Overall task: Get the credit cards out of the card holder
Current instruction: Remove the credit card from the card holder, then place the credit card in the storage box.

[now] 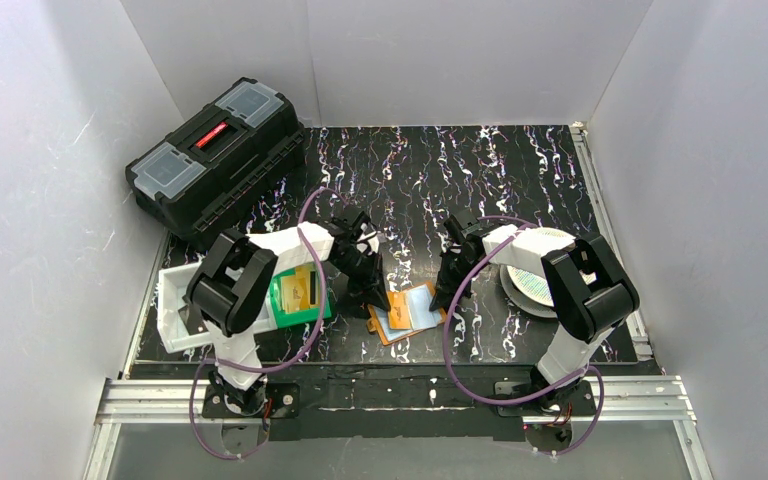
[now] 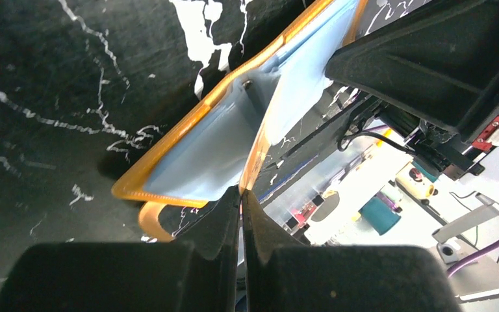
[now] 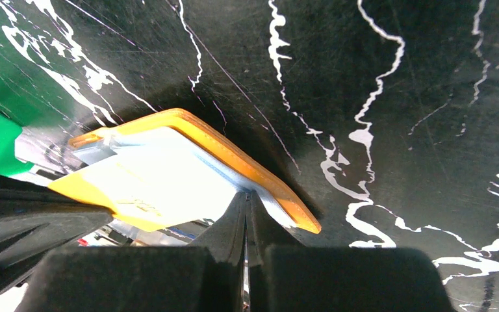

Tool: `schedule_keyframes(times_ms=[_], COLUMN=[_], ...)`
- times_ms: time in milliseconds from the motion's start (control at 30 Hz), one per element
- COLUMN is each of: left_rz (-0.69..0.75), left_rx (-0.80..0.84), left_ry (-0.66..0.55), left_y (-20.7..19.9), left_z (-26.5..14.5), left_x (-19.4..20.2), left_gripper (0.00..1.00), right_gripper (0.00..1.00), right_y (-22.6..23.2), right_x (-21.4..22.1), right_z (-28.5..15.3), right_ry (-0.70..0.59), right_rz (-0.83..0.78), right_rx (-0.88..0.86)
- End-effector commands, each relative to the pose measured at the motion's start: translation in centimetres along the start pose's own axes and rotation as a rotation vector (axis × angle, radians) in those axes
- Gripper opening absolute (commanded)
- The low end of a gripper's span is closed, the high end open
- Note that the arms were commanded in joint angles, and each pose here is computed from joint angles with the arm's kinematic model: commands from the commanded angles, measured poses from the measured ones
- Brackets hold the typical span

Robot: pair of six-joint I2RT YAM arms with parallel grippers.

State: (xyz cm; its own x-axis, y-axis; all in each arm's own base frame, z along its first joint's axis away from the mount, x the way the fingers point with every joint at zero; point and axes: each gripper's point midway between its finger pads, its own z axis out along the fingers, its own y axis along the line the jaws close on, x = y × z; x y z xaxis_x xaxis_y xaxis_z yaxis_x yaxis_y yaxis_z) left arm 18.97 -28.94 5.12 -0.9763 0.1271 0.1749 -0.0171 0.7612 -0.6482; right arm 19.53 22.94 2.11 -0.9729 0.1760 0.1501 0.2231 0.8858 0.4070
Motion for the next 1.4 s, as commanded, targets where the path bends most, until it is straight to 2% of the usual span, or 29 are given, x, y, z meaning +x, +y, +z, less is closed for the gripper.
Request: schedule_keyframes(times_ms=[0,367,700,833,967,1067,1200,1267,1333,1367], left_rz=[0.045,0.136,0.139,0.110,0.032,-0.040,-0.106,-0.122,-0.115,-0.106], left_rx=[-0.042,-0.055,-0.239,-0.382,-0.619,-0.740,-0.904,-0.935,-0.907,-0.889], left_ry=[-0.048,-0.155,-0.318,-0.411,-0.524,-0.527,-0.478,-0.449,-0.452,-0.470], left_y=[-0.2,-2.4,-1.0,1.2,5.3,8.1,12.0,13.0,12.7,12.2], left_z=[-2.4,-6.4,-12.5,-16.0,-20.1,-21.5,-20.7,-19.7,-19.1,-19.4], left_x=[0.4,0.7,1.2,1.4,1.7,2.2,0.7,0.0,-0.7,-1.0], left_gripper=[0.00,0.00,0.00,0.00,0.00,0.00,0.00,0.00,0.28,0.45], right_gripper=[0.01,0.01,0.01,0.02,0.02,0.02,0.02,0.03,0.04,0.05], right_y=[-2.7,-1.8,0.1,1.3,2.2,2.6,2.5,2.6,2.6,2.6], right_x=[-1.1,-1.4,-2.0,-2.3,-2.5,-2.5,-2.2,-2.2,-2.2,-2.2], right_z=[1.4,0.7,-1.1,-2.4,-3.3,-3.8,-4.2,-4.5,-4.7,-4.7], right_ry=[-0.056,-0.069,-0.109,-0.135,-0.149,-0.155,-0.164,-0.172,-0.178,-0.179], right_rz=[0.005,-0.009,-0.039,-0.058,-0.073,-0.081,-0.087,-0.091,-0.097,-0.099], right_rx=[0.105,0.082,0.035,0.003,-0.018,-0.030,-0.038,-0.043,-0.042,-0.041])
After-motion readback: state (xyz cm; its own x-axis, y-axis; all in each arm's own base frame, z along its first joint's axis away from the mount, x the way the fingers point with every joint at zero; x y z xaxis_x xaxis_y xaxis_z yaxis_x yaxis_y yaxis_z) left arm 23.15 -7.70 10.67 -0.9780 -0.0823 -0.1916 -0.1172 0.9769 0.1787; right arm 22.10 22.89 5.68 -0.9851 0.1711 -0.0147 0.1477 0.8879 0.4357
